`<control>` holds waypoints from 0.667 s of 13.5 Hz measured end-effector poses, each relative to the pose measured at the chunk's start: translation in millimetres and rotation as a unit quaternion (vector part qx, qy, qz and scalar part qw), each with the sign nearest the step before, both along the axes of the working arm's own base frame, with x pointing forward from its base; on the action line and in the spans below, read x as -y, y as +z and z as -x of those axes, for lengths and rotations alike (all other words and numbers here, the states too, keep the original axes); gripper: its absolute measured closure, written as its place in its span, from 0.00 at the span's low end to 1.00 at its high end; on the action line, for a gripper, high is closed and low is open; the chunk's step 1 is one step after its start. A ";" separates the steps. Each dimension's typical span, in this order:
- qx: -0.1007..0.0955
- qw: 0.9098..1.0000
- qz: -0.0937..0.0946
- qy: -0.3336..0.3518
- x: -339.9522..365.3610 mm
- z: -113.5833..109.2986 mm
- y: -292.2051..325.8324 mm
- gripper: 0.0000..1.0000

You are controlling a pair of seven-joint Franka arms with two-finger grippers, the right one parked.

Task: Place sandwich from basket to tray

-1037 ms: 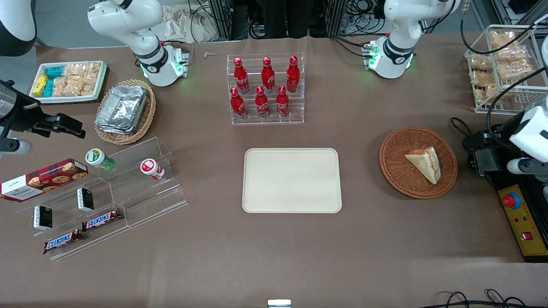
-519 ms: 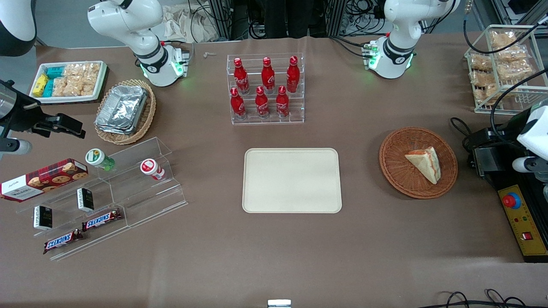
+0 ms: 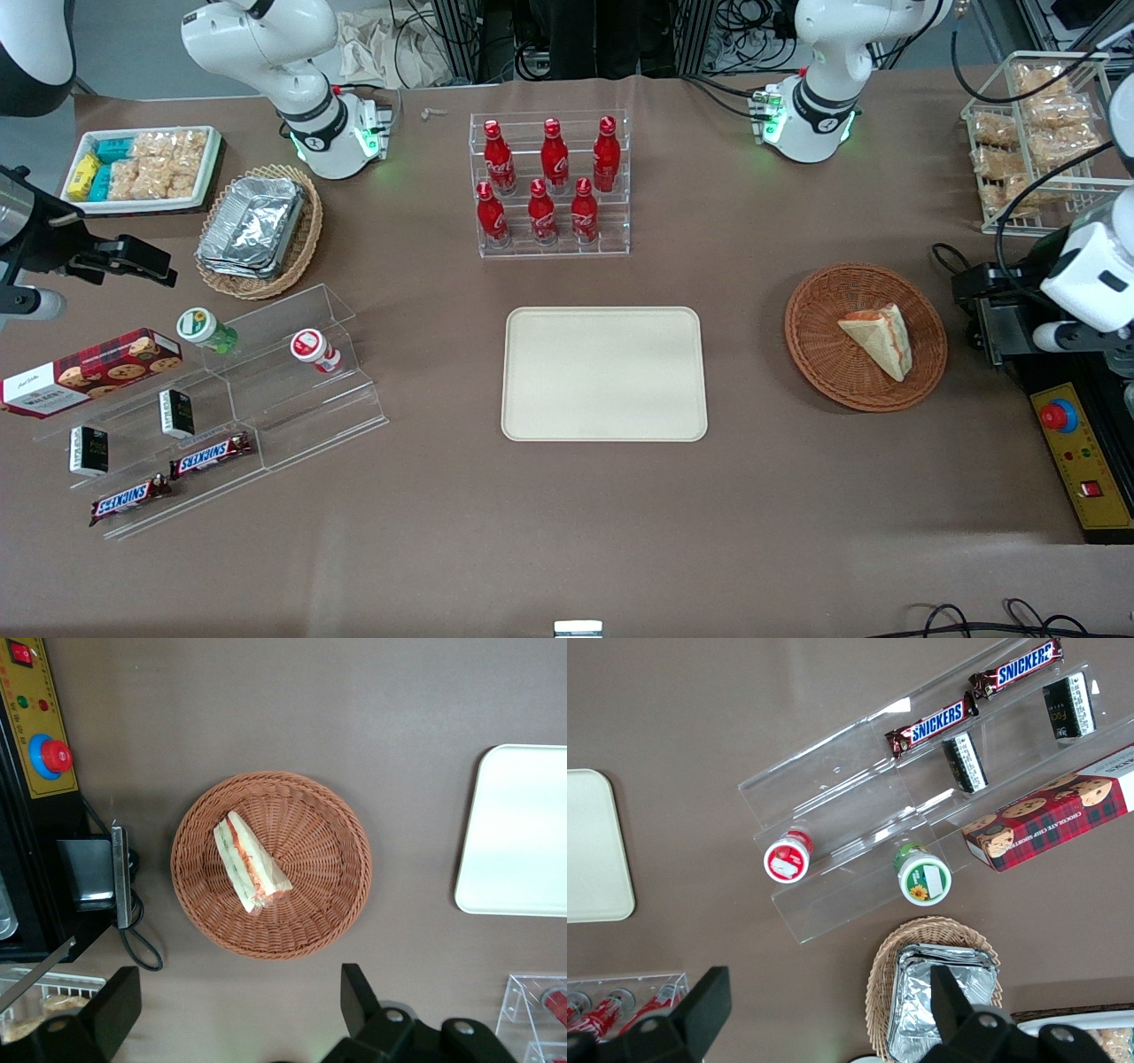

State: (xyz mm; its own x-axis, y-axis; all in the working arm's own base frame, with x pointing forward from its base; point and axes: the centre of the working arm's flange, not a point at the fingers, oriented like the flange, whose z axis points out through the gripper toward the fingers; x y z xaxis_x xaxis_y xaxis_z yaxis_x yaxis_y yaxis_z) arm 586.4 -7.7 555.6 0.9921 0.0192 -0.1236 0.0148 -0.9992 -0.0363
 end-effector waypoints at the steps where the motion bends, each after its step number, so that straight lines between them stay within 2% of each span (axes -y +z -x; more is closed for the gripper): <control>1: 0.007 1.000 -0.003 0.002 0.2 5.8 -10.3 0.00; 3: 0.021 1.000 -0.009 0.017 -8.3 22.8 -33.3 0.00; 4: 0.022 0.999 -0.011 0.030 -12.6 32.9 -44.3 0.00; 6: 0.012 0.998 -0.014 0.056 -19.0 48.3 -62.6 0.00; 9: -0.001 0.997 -0.016 0.076 -22.2 58.2 -102.7 0.00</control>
State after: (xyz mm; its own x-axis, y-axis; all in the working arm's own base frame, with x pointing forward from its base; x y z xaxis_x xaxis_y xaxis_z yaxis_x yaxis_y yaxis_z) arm 528.3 14.5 452.8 0.9772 0.1741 -0.1219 0.1667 -0.9836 -0.0687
